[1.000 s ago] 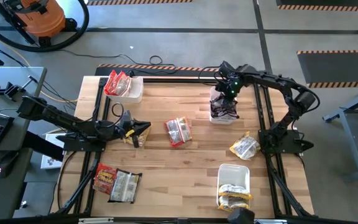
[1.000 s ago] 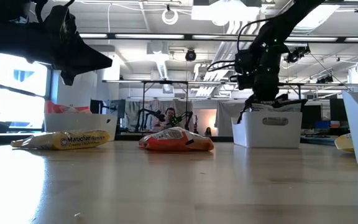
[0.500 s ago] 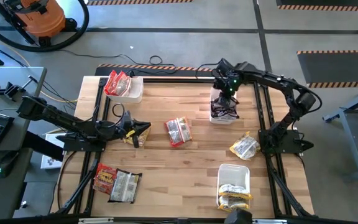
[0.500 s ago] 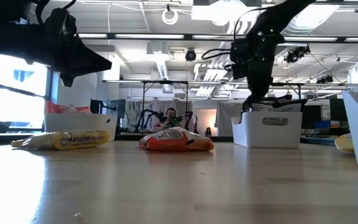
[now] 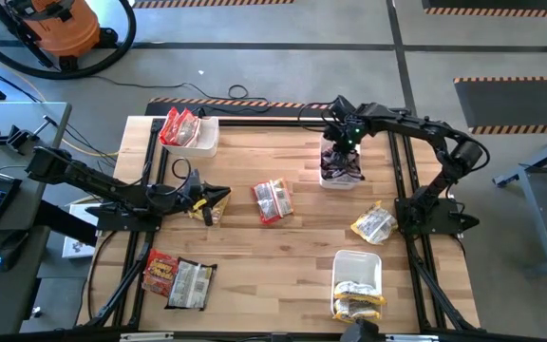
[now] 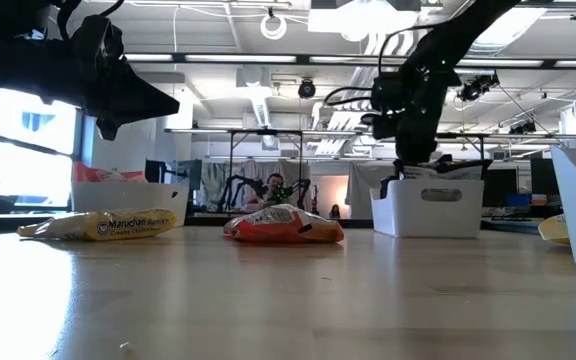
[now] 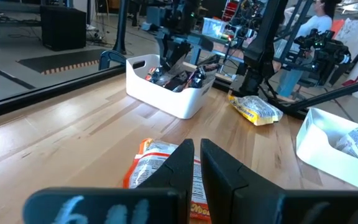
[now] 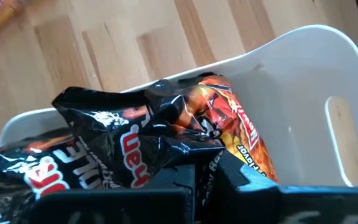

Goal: Sort Maruchan noodles
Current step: Put the black noodle pack into the top right white bin, then put the yellow noodle pack into the bottom white bin

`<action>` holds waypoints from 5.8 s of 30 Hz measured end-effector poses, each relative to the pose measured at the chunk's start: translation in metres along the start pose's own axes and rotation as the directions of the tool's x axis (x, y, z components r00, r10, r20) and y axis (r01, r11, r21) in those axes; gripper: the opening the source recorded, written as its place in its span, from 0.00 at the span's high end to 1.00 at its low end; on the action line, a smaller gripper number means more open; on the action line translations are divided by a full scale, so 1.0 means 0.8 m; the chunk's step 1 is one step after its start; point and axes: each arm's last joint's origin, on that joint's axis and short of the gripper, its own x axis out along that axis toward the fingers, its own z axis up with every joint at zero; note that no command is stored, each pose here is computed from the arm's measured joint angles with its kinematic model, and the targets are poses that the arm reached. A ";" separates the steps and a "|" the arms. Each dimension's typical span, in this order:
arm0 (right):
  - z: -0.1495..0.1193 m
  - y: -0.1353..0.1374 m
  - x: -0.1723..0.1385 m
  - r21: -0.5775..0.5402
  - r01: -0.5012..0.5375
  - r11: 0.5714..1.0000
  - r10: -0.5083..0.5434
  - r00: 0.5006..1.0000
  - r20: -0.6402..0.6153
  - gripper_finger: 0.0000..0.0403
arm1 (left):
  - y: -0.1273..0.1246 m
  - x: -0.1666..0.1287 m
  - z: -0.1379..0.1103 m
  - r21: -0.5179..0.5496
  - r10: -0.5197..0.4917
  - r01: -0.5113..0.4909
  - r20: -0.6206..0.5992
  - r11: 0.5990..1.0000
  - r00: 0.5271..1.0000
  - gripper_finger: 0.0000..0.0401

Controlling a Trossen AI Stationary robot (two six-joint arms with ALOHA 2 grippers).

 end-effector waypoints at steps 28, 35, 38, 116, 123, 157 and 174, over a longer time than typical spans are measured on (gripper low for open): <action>0.009 0.012 -0.017 0.026 -0.002 1.000 0.004 0.998 -0.055 0.96 | 0.000 0.000 -0.001 0.005 -0.016 0.016 -0.014 1.000 1.000 0.95; -0.007 0.016 0.011 0.033 -0.022 0.999 0.024 0.999 -0.046 0.97 | 0.000 0.000 -0.001 0.005 -0.016 0.016 -0.013 1.000 1.000 0.95; -0.009 0.017 0.016 0.028 -0.026 0.999 0.027 0.999 -0.042 0.99 | 0.000 0.000 -0.001 0.004 -0.016 0.016 -0.013 1.000 1.000 0.95; -0.103 0.198 -0.042 -0.079 -0.040 0.996 0.086 0.642 0.762 1.00 | -0.040 0.111 -0.022 0.232 -0.003 0.136 -0.497 0.963 0.867 0.71; -0.105 0.204 -0.037 -0.078 -0.024 0.997 0.074 0.663 0.745 1.00 | -0.051 0.112 0.001 0.271 0.045 0.150 -0.600 0.951 0.799 0.76; -0.188 0.252 -0.028 0.413 0.153 0.898 -0.025 0.954 -0.299 1.00 | -0.024 0.092 -0.026 -0.016 -0.121 0.133 -0.536 0.991 0.835 0.93; -0.143 0.284 0.049 0.313 -0.214 0.926 0.211 0.977 0.044 1.00 | -0.039 0.147 -0.033 0.061 -0.205 0.242 -0.361 0.968 0.910 0.77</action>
